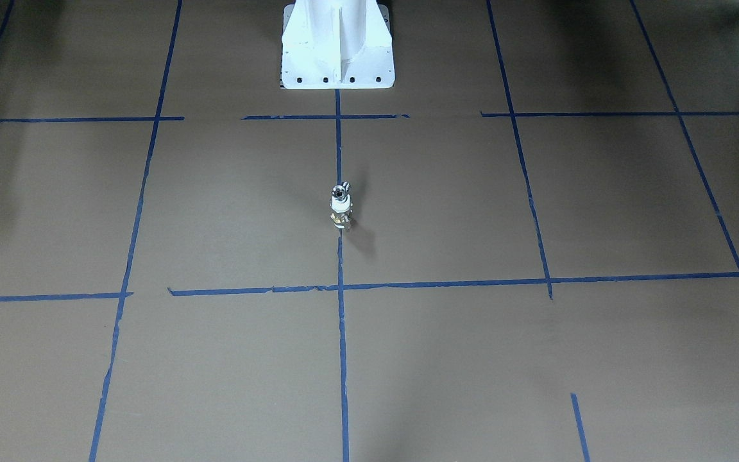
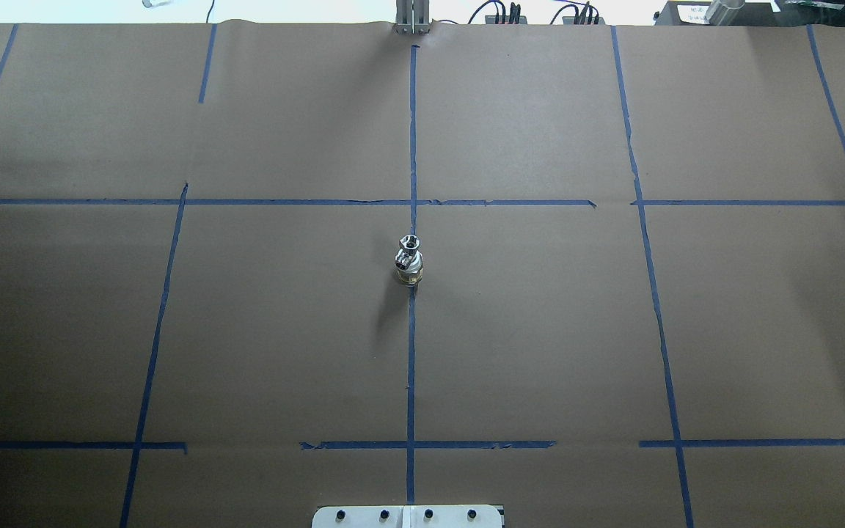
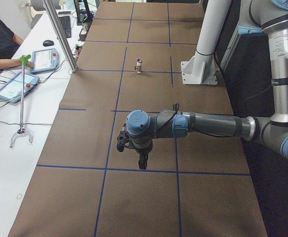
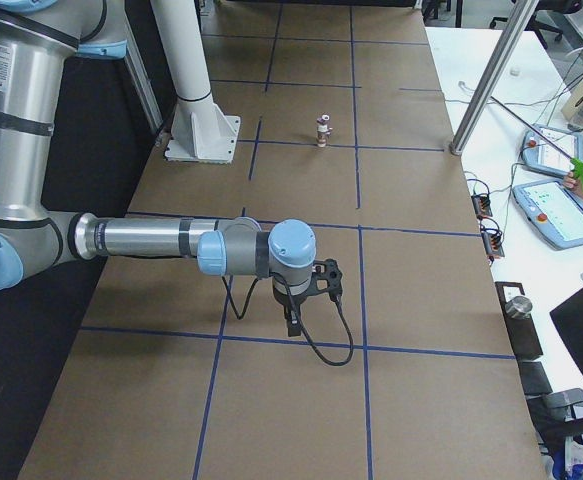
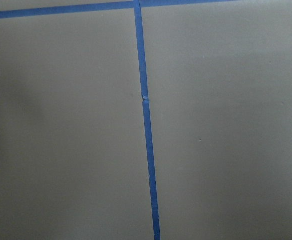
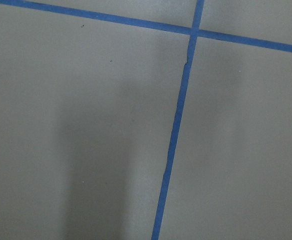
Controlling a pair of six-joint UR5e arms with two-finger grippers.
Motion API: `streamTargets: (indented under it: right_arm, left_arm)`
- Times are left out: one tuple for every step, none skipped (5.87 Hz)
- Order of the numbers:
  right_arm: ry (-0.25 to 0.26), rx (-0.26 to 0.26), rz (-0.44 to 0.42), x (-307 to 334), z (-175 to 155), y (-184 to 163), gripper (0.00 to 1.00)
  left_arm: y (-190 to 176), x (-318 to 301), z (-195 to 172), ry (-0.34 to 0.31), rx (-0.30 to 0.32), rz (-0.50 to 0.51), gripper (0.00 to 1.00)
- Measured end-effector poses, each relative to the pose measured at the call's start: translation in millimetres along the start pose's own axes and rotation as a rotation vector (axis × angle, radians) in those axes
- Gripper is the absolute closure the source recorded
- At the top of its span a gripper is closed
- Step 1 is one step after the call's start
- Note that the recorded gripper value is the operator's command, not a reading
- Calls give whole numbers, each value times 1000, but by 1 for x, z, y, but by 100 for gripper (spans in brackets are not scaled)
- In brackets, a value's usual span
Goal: Assemble PPR valve and pipe with both arms
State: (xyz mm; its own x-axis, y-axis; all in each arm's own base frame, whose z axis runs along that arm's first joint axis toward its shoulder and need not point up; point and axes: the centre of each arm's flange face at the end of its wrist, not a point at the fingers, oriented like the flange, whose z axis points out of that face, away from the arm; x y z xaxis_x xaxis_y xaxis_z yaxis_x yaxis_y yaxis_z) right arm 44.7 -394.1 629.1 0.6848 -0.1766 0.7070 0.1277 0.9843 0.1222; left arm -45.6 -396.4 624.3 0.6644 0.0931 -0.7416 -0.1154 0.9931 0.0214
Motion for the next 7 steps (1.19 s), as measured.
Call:
streamTargets:
  right_arm:
    - [-2,2,-1,-1,0,-1,0]
    - [-3,4,-4,-2,-1,-1,0]
    - [-5,6,-6,-3,-2,-1,0]
    - [-4,6,-5,-3,-2,-1,0]
    - [-3,5,-4,-2,-2,0,0]
    - [-3,3,-3,-2,-1,0,0]
    - [-4,2,-2,-1,-1,0,0]
  left_arm:
    - [-1,3,-2,0,5,7,0]
    - [-2,4,-4,1,8,11,0]
    - [-3,3,-2,1,6,8,0]
    - [-6,-2,0,-2,2,-3,0]
    - [-8,-9,-4,-8,10,-17,0]
    - [-7,-16,-9,-35,21,-29,0]
    - [-7,-22,-12,-80,21,-31,0]
